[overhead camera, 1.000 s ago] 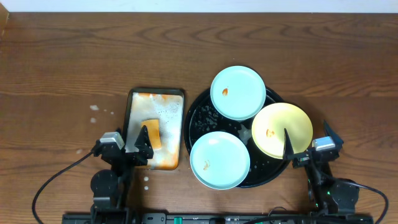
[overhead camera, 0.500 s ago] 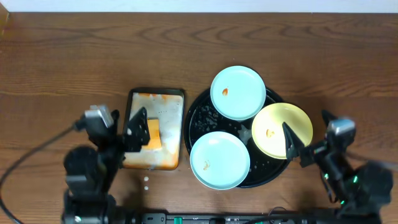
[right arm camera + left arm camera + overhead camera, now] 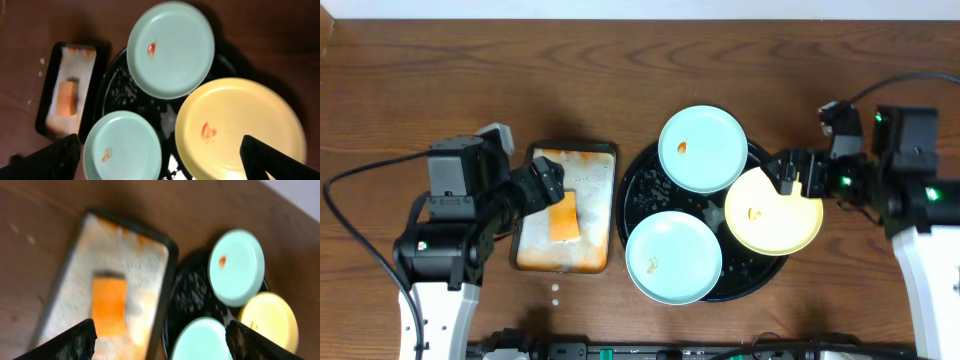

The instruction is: Clean dirty plates on tray and stack at the side

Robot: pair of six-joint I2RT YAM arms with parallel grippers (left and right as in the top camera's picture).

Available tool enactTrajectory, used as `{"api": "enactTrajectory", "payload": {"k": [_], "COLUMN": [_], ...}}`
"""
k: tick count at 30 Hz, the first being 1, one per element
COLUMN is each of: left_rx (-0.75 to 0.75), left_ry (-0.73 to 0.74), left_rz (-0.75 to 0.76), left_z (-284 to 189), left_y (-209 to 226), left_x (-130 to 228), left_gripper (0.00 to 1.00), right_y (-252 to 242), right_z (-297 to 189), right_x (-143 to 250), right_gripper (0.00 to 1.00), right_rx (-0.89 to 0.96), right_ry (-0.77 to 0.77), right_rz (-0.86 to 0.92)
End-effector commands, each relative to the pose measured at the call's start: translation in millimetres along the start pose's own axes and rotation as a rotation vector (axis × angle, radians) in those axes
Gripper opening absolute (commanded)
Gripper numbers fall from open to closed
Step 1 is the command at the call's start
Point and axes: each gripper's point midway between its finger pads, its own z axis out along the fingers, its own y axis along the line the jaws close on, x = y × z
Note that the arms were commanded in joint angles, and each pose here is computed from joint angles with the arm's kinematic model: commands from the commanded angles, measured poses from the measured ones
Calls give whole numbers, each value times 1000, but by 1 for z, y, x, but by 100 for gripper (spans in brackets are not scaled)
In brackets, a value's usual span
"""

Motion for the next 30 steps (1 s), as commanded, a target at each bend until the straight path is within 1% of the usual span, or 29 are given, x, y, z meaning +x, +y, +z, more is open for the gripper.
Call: {"api": "enactTrajectory", "payload": {"k": [1, 3, 4, 12, 14, 15, 18, 19, 23, 26, 30], "left_rx": [126, 139, 136, 118, 112, 86, -90, -145, -253, -290, -324], "left_ry": [44, 52, 56, 60, 67, 66, 87, 106, 217, 307, 400], "left_rz": [-8, 14, 23, 42, 74, 82, 24, 0, -28, -50, -69], "left_z": [-8, -8, -8, -8, -7, -6, 4, 10, 36, 56, 77], "left_y": [-25, -27, -27, -23, -21, -16, 19, 31, 59, 71, 82], "left_x": [5, 7, 8, 10, 12, 12, 19, 23, 43, 55, 66], "left_gripper": [84, 85, 98, 98, 98, 99, 98, 99, 98, 98, 98], "right_y": [14, 23, 23, 37, 42, 44, 52, 54, 58, 54, 54], "right_z": [11, 16, 19, 30, 32, 32, 34, 35, 40, 43, 44], "right_x": [-3, -2, -3, 12, 16, 18, 24, 25, 26, 28, 29], "right_gripper": [99, 99, 99, 99, 99, 99, 99, 99, 99, 99, 99], "right_rx": [-126, -200, -208, -225, -227, -231, -243, -246, -222, -174, -164], "right_ry": [45, 65, 70, 146, 162, 168, 190, 194, 193, 196, 202], "right_rz": [42, 14, 17, -3, -13, -19, -38, -45, -88, -106, -108]}}
